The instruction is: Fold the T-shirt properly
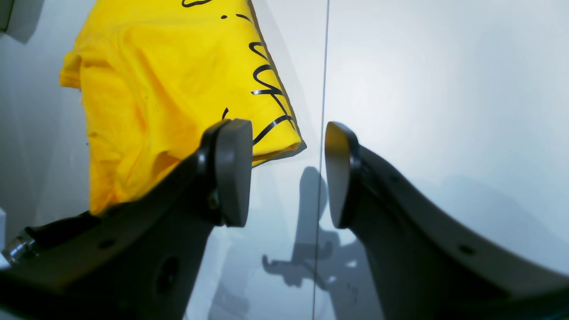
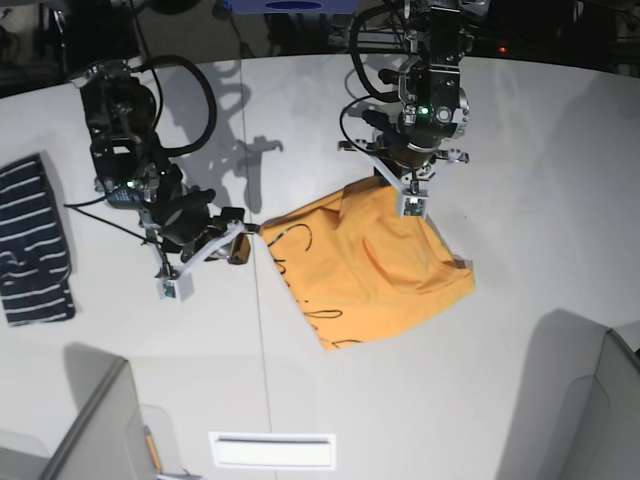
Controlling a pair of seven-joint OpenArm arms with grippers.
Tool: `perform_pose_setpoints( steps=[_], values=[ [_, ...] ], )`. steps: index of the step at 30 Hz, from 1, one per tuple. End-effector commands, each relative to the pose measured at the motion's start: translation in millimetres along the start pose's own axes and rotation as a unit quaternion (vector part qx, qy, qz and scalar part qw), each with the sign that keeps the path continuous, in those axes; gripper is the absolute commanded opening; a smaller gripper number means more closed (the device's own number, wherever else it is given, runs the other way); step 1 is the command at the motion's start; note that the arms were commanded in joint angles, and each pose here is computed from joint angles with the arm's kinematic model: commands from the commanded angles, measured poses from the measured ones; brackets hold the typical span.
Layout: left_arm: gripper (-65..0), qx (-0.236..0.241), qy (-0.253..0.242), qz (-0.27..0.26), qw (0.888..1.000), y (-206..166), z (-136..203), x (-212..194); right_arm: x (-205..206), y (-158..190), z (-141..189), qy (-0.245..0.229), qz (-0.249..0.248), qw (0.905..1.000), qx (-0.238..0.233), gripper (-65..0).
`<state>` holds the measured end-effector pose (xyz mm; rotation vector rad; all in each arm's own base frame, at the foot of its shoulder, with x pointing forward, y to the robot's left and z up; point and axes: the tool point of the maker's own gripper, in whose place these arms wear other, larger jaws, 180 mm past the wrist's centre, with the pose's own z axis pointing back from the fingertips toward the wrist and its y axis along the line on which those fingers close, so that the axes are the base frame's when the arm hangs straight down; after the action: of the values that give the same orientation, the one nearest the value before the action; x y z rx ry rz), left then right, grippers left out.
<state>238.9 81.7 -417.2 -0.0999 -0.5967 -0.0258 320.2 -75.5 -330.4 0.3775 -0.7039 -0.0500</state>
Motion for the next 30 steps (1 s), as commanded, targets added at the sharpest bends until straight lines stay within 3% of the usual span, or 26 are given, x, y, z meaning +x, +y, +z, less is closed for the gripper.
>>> perform_pose_setpoints(
  steps=[1,2,5,9,14,16,18,19,30],
  values=[
    [-61.2,-0.001,-0.019,0.0,1.0,-1.4,3.8,11.4,14.8,2.6,3.9,-0.024,0.005,0.9997,0.005,-39.9],
    [-65.0,-0.001,-0.021,0.0,1.0,-1.4,4.4,12.3,14.8,2.6,3.9,-0.024,0.005,0.9997,0.005,-39.9],
    [-65.0,0.001,-0.022,0.0,1.0,-0.8,9.7,9.8,12.4,5.3,3.1,-0.02,0.008,0.9997,0.008,-39.9],
    [-65.0,0.002,-0.027,0.001,1.0,0.4,13.4,11.1,3.5,42.3,-4.7,0.0,0.042,0.9977,0.053,-39.9],
    [-65.0,0.008,-0.021,-0.005,1.0,5.3,15.9,4.2,0.1,66.0,-42.8,0.041,0.064,0.9952,0.061,-40.4],
    [-65.0,0.012,-0.018,-0.01,1.0,9.7,16.2,1.7,-4.1,67.9,-58.0,0.059,0.065,0.9946,0.054,-45.3],
    [-65.0,0.014,-0.012,-0.013,1.0,12.0,16.8,-4.2,-8.1,69.3,-69.7,0.07,0.076,0.993,0.057,-60.5],
    [-65.0,0.014,-0.01,-0.013,1.0,12.0,16.9,-5.6,-8.3,70.1,-74.2,0.069,0.081,0.9924,0.062,-65.0],
    [-65.0,0.023,-0.017,-0.024,0.999,20.3,27.6,-6.1,-53.3,51.3,-111.5,0.13,0.063,0.9885,0.043,-65.0]
  ],
)
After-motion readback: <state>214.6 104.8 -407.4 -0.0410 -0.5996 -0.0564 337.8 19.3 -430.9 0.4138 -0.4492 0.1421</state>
